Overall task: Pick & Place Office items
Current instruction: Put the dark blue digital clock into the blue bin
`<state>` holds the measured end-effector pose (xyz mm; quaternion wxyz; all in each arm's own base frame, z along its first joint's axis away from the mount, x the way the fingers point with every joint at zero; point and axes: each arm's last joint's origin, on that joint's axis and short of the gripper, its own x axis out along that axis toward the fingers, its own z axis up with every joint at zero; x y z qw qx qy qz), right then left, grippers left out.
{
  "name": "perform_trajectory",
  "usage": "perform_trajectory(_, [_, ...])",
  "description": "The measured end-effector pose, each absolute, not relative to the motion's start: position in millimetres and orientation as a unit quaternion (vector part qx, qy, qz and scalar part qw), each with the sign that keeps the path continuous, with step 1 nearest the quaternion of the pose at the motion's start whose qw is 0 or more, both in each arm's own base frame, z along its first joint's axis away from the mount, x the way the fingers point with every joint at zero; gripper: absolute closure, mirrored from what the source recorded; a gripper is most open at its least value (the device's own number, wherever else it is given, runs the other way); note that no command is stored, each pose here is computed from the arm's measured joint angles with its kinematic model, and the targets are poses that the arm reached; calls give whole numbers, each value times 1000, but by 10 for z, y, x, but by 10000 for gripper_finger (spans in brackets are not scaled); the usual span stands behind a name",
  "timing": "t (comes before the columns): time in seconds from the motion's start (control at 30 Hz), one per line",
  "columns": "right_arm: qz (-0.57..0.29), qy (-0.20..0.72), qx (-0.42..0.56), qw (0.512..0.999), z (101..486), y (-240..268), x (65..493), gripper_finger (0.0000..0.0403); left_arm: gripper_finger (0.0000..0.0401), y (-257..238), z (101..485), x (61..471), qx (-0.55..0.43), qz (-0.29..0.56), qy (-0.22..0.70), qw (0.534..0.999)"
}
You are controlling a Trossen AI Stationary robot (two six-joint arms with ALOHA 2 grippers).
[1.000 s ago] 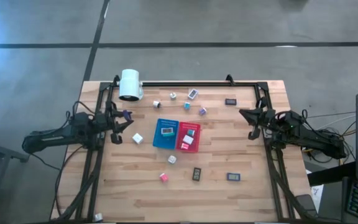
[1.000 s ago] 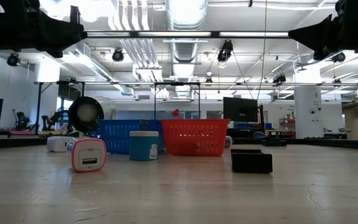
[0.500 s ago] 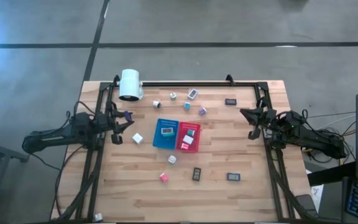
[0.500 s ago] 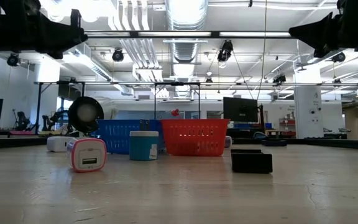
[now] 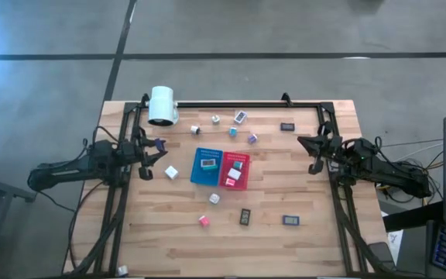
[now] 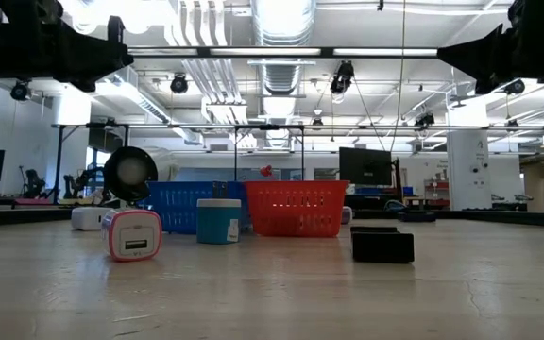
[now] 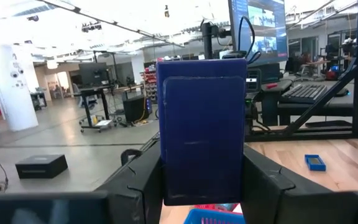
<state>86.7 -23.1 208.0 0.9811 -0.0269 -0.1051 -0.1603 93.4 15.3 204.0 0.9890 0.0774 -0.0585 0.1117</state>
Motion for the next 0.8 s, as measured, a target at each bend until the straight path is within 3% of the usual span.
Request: perform_trajectory(0.8, [-162,-106,-30,981,2087,-238,894,394,247,153,2010,938,72,110,-44,990])
